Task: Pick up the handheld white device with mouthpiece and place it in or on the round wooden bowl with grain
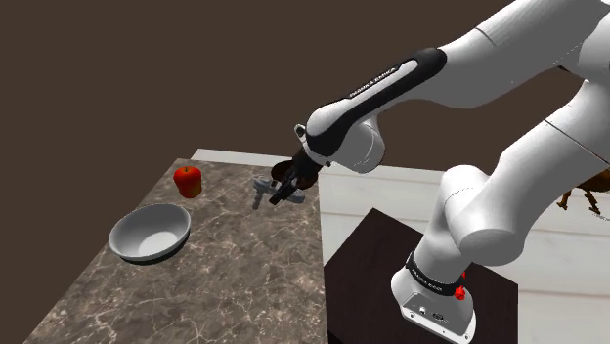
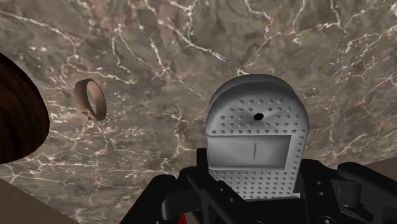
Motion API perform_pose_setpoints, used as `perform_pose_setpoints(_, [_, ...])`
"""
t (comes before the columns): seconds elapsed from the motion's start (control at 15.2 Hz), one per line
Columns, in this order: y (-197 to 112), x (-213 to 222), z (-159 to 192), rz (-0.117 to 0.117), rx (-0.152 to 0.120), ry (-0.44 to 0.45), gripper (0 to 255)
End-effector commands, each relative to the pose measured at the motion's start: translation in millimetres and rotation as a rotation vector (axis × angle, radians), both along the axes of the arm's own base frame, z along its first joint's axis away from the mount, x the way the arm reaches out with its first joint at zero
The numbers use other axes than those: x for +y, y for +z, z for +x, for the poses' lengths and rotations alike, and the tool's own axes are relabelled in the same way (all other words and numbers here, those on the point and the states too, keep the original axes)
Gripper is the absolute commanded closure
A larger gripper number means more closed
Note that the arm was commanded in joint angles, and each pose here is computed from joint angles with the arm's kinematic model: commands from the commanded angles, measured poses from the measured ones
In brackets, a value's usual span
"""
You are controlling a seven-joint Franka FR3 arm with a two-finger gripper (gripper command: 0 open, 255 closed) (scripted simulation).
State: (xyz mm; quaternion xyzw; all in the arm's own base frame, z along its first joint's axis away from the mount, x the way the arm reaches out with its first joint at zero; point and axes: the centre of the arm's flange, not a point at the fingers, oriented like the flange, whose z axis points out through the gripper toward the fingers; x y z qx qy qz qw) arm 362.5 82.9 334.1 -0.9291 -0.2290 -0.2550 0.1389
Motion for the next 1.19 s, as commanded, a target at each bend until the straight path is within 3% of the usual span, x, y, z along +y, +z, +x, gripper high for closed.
perform_pose_setpoints(0.0, [2,-23,12,-0.001,-0.001,0.003,255])
perform_pose_setpoints(1.12, [12,-228,103,-0.001,-0.001,0.003,255])
